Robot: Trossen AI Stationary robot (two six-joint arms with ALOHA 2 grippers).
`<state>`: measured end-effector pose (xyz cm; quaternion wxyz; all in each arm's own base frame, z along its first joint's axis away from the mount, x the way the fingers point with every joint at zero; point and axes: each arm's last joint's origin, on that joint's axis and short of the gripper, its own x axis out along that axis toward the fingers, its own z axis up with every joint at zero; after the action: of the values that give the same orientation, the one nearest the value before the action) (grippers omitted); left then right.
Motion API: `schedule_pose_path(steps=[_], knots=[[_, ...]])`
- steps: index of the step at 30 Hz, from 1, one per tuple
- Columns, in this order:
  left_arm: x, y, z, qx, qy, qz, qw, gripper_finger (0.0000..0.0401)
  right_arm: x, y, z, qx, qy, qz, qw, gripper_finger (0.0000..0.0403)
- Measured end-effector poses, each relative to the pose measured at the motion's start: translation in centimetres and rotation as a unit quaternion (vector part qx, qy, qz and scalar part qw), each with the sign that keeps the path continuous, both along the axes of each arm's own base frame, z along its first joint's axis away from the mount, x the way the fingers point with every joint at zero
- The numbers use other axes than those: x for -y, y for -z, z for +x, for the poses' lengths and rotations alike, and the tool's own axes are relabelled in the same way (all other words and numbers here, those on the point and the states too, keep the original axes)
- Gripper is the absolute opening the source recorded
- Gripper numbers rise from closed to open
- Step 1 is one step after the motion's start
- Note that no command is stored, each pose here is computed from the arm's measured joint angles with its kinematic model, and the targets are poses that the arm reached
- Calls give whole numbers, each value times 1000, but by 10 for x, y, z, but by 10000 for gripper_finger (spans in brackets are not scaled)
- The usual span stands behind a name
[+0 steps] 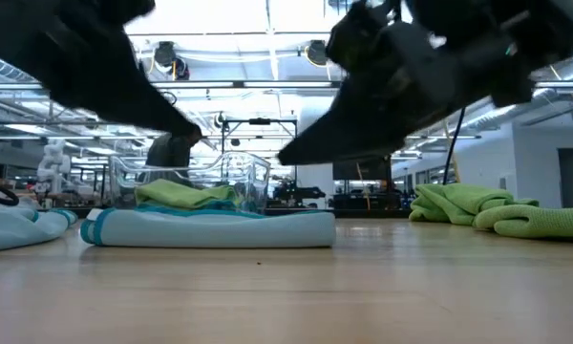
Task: Fold microfiber towels
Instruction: Put the right blue microfiber cloth into the bin
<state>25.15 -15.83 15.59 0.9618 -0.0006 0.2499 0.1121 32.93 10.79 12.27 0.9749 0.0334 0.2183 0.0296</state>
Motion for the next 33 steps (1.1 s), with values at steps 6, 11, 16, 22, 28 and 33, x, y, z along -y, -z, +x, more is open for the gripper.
schedule_pose_path(steps=[6, 11, 16, 22, 28, 33], knots=[[28, -11, 8, -8, 31, 29, 999, 90, -7, -7, -19, -84, -21, -29, 996, 1], [56, -26, 34, -61, 57, 96, 992, 94, -12, -3, -28, -137, -72, -28, 988, 1], [68, -16, 59, -154, 46, 156, 975, 134, -17, 0, -33, -162, -105, -24, 981, 1], [70, 14, 82, -218, 33, 179, 959, 220, -20, 4, -38, -183, -115, -37, 976, 1], [46, 27, 87, -284, -1, 154, 946, 268, -20, 4, -38, -185, -116, -40, 975, 1], [29, 28, 90, -334, -18, 104, 937, 242, -20, 3, -37, -177, -120, -44, 976, 1]])
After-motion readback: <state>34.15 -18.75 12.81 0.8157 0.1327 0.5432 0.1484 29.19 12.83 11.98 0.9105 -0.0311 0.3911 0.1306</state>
